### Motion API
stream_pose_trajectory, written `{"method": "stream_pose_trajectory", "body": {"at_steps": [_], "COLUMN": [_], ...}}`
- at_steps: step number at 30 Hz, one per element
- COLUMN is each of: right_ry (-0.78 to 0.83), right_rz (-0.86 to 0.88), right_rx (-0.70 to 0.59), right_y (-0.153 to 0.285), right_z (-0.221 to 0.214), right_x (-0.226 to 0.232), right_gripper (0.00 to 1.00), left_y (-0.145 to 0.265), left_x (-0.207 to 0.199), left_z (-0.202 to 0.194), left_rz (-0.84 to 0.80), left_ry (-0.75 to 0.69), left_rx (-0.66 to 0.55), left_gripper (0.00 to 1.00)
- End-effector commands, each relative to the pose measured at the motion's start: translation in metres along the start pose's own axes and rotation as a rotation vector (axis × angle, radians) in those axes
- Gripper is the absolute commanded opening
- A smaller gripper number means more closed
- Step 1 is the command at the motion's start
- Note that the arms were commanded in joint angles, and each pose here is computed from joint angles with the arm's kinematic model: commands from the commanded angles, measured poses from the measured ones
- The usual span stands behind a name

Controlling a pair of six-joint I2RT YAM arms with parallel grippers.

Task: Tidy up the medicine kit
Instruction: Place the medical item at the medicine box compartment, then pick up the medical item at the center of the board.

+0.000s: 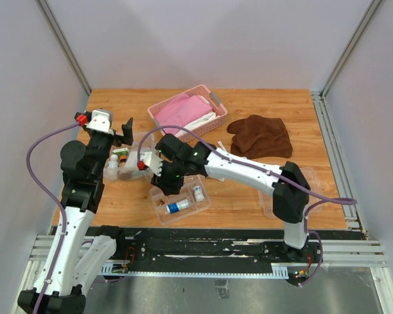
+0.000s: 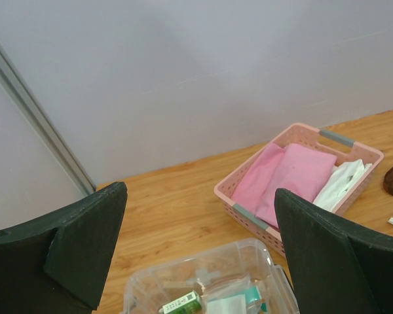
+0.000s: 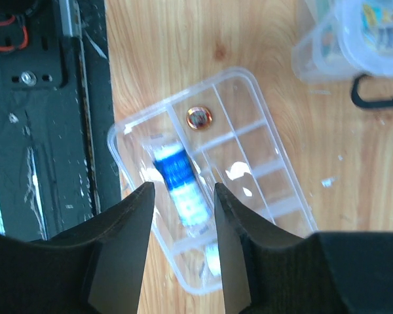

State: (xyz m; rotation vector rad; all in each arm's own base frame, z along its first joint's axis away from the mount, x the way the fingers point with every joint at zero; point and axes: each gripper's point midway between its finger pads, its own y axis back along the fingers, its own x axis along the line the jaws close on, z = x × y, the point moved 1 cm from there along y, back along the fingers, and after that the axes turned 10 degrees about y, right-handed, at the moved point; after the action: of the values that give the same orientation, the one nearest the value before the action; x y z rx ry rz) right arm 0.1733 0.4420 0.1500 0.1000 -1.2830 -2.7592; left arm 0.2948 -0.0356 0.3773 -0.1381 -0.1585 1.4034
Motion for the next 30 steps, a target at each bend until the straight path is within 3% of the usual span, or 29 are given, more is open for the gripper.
{"method": "stream_pose_trajectory", "body": {"at_steps": [1,13,17,23,30], "right_ry": [0.009,-0.240,-0.356,-0.559,-0.574], "right_rz": [-0.049,-0.286,-0.314,-0.289,-0.356], "right_rx": [0.007,0.080,0.094,0.007,0.008], "right_y": [0.029,0.110,0.130,0.161,0.164], "right_z": [-0.027,-0.140,-0.168,-0.176,-0.191], "right_x": [-0.017,-0.085,-0.091,-0.092,-0.101], "right_gripper": [0.44,0.50,0.54,0.55,0.55], "left_y": [-0.001,0.018,0.021,0.016,0.003], "left_x": [-0.004,-0.067,-0.074,-0.077,-0.100], "left_z": [-0.009,-0.074,-0.092,-0.114,-0.133], "left_rz": [-0.038,-0.448,-0.514,-0.545,-0.594], "left_ry": [-0.014,-0.055,-0.061,-0.054,-0.045], "left_rx": [0.021,0.182,0.254,0.358,0.421], "left_gripper": [0.99,0.99,0.99,0.99,0.97]}}
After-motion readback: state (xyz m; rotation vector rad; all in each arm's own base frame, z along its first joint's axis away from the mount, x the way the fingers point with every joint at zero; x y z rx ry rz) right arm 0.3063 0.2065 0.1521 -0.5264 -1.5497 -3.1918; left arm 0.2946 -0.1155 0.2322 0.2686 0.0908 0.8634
